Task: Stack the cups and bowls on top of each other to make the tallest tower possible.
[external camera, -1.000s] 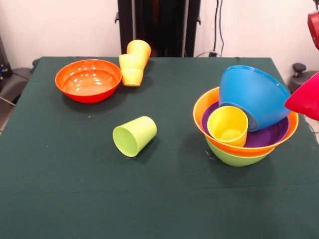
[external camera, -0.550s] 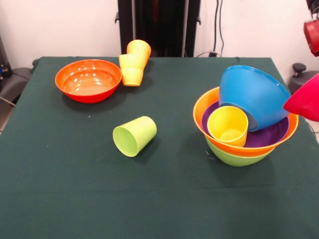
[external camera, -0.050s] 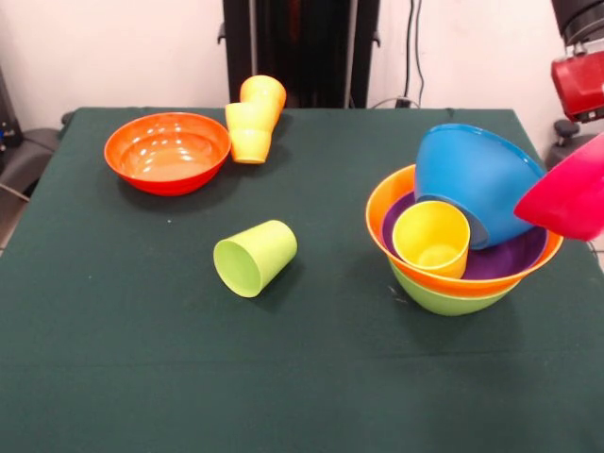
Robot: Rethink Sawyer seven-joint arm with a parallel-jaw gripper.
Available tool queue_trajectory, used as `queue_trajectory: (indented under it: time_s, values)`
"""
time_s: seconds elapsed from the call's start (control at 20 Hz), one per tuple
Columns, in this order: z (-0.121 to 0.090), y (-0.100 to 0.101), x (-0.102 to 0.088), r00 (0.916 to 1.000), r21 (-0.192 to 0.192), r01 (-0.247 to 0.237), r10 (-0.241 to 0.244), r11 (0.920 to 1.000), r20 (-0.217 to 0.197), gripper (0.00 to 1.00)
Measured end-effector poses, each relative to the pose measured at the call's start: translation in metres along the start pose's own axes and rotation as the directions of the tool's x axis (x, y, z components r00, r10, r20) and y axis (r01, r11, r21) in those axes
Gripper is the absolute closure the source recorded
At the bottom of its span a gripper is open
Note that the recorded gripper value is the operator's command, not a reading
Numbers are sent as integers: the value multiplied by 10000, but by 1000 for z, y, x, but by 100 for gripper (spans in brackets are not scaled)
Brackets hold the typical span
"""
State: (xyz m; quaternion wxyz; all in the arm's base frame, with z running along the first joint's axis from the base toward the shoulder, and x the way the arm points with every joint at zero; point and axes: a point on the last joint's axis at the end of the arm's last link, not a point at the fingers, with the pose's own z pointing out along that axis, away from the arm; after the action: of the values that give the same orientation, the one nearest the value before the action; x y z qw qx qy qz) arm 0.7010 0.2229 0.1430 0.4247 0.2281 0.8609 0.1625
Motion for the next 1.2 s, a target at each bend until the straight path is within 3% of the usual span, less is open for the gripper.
queue_trajectory:
  time_s: [0.5,0.75,1.2]
  values:
    - [12,-17,19,9997,-102,10,-8,9999,236,100]
    - [19,-31,40,9991,-313,237,-225,9992,364,100]
    - [21,-58,58,9991,-198,398,-395,9990,137,100]
